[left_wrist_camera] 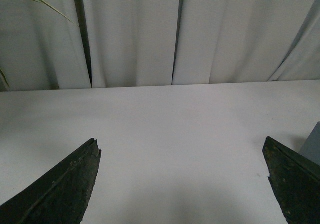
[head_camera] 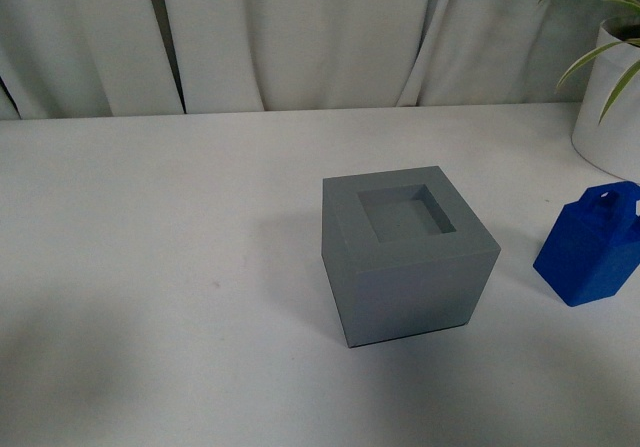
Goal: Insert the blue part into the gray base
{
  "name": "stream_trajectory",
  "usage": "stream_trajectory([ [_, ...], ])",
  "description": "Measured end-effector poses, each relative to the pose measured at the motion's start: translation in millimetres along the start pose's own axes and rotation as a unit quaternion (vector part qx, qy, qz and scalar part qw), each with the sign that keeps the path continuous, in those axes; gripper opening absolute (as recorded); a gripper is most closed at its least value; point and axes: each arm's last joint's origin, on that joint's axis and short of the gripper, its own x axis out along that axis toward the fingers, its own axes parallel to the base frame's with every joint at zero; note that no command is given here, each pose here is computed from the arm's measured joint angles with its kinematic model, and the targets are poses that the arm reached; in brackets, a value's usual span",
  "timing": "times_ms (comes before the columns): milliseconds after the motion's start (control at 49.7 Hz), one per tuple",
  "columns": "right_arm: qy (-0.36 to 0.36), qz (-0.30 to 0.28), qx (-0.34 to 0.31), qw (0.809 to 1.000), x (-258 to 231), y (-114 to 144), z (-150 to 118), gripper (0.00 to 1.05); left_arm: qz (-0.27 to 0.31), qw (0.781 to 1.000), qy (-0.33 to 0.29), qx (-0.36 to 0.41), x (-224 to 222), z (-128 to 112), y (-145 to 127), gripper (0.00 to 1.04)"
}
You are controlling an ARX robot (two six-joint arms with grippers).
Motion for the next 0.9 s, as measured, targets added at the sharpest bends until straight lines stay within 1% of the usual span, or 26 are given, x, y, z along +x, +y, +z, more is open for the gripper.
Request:
stream_trajectory([
  [221,0.0,0.0,0.0,1.0,0.0,0.0,0.0,0.97,0.0,1.0,0.0,0.0,0.0,0.0,0.0,0.99],
  [241,0.005,-0.001,0.0,1.0,0.2,0.1,-0.6,0.97,0.0,1.0,0.0,0.0,0.0,0.0,0.0,0.99],
  [302,0.05,0.007,-0.005,0.999,1.6,0.6,-0.7,0.97,0.0,1.0,0.0,0.0,0.0,0.0,0.0,0.99],
  [402,0.084,0.032,-0.001,0.996,15.3,-3.4,11.5,0.97,0.0,1.0,0.0,0.0,0.0,0.0,0.0,0.99],
  [503,0.083,0.05,0.006,0.995,28.6,-8.3,25.6,0.97,0.0,1.0,0.0,0.0,0.0,0.0,0.0,0.99],
  [563,0.08,0.061,0.004,0.995,40.8,-10.7,36.4,0.97,0.0,1.0,0.0,0.0,0.0,0.0,0.0,0.99],
  [603,0.077,0.079,0.001,0.994,52.7,-11.5,45.8,0.97,0.0,1.0,0.0,0.0,0.0,0.0,0.0,0.99],
  [684,0.084,0.092,-0.009,0.992,68.8,-13.0,54.7,0.97,0.0,1.0,0.0,0.0,0.0,0.0,0.0,0.99],
  [724,0.101,0.11,-0.013,0.989,79.7,-13.3,58.7,0.97,0.0,1.0,0.0,0.0,0.0,0.0,0.0,0.99],
  [804,0.118,0.125,-0.027,0.985,96.6,-14.4,63.6,0.97,0.0,1.0,0.0,0.0,0.0,0.0,0.0,0.99],
  [865,0.14,0.155,-0.036,0.977,110.0,-13.6,67.3,0.97,0.0,1.0,0.0,0.0,0.0,0.0,0.0,0.99],
  [905,0.155,0.181,-0.053,0.97,120.0,-12.9,70.2,0.97,0.0,1.0,0.0,0.0,0.0,0.0,0.0,0.99],
])
